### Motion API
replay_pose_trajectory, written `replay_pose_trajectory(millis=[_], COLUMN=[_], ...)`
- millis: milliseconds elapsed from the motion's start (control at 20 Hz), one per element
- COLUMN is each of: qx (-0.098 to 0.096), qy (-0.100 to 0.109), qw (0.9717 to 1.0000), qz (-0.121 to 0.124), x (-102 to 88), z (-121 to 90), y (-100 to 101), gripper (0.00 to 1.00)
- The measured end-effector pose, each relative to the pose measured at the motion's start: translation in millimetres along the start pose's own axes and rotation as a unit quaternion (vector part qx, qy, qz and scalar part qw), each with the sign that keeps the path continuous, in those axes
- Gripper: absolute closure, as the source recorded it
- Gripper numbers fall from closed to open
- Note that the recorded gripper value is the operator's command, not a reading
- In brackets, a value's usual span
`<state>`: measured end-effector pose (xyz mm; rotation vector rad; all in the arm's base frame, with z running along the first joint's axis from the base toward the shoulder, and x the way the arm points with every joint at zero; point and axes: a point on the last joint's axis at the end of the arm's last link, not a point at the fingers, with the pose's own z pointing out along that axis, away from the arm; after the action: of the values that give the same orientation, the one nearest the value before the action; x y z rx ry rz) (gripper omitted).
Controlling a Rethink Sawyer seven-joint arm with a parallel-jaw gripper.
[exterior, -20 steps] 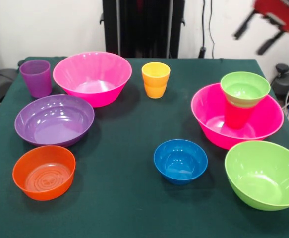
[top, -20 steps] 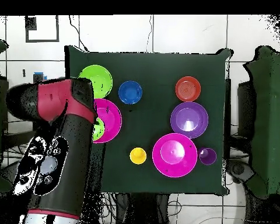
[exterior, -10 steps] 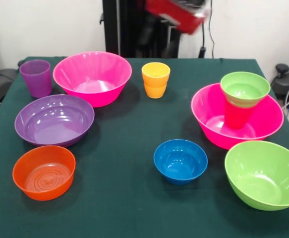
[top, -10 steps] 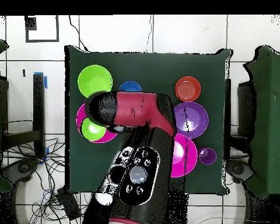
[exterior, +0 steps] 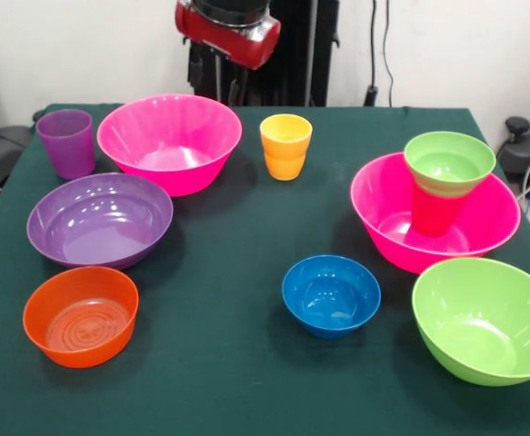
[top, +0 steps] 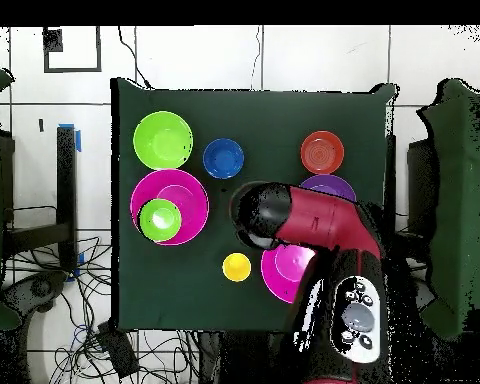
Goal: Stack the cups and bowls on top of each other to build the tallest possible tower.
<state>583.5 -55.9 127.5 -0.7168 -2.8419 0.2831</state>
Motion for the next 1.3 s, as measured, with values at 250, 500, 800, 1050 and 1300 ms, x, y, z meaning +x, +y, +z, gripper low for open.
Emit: replay_pose_trajectory(millis=[250, 500, 800, 1050, 1300], qx=[-0.031, -0.062, -0.083, -0.088, -0.095], qy=[0.050, 0.078, 0.069, 0.033, 0.015], qw=[0.9983, 0.9947, 0.9925, 0.9919, 0.9898], qz=[-0.007, -0.027, -0.057, -0.085, -0.105], x=[36.5, 69.7, 96.7, 101.9, 105.5], z=[29, 50, 65, 78, 93], y=[3, 19, 43, 53, 62], gripper=[0.00, 0.00, 0.00, 0.00, 0.00])
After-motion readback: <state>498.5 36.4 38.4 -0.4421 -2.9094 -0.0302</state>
